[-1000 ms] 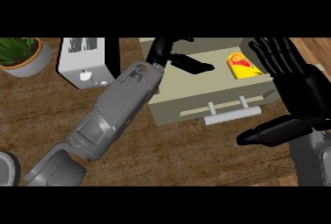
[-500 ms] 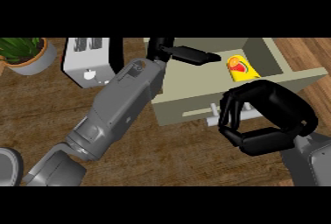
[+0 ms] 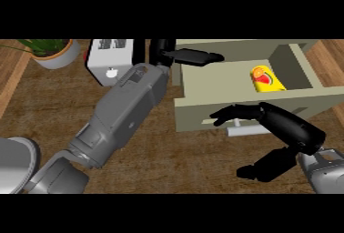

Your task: Pick up the cup, place it into the drawer and close the drawer

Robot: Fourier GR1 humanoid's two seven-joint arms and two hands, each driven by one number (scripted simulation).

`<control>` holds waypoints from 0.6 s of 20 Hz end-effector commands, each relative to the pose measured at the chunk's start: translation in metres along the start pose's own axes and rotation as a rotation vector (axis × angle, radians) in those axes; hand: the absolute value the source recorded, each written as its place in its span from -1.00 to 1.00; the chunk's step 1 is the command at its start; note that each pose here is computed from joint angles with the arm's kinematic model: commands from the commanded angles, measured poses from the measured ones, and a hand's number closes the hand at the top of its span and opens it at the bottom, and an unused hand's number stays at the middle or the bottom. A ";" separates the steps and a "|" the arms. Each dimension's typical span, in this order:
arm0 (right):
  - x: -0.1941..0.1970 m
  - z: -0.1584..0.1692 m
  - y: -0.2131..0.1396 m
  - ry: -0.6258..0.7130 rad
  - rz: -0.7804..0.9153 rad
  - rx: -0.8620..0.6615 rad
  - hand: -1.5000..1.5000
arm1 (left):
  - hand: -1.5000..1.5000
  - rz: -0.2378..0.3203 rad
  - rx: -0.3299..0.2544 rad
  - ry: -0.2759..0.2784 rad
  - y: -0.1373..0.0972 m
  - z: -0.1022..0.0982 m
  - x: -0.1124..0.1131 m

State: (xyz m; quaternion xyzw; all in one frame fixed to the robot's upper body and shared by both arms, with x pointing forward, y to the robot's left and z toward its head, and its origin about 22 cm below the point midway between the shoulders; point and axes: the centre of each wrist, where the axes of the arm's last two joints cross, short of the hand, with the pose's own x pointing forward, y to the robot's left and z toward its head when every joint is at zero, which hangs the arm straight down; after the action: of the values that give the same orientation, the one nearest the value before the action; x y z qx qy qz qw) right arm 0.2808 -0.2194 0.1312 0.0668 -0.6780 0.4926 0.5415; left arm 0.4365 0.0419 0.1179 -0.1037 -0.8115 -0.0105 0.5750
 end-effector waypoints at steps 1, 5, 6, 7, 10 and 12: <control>-0.026 -0.001 0.018 0.123 0.110 -0.037 -1.00 | -1.00 0.052 -0.009 -0.022 0.008 0.009 -0.011; -0.054 -0.030 0.053 0.219 0.129 0.004 -1.00 | -1.00 0.069 0.017 -0.021 0.025 0.011 -0.016; -0.068 -0.039 0.047 0.234 0.128 0.025 -1.00 | -1.00 0.085 0.020 -0.017 0.021 0.006 -0.009; -0.081 -0.034 0.057 0.252 0.129 0.054 -1.00 | -1.00 0.075 0.020 -0.021 0.029 0.005 -0.005; -0.116 -0.040 0.050 0.307 0.162 0.089 -1.00 | -1.00 0.102 0.009 -0.032 0.028 0.026 -0.028; -0.125 -0.057 0.053 0.342 0.166 0.067 1.00 | -1.00 0.097 0.035 -0.041 0.052 0.030 -0.030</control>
State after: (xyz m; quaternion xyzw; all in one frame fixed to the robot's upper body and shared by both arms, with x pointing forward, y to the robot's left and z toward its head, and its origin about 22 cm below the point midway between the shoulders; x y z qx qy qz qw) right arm 0.3181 -0.2061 0.0202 -0.0362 -0.5876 0.5493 0.5930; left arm 0.4303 0.0684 0.0893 -0.1383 -0.8138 0.0260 0.5639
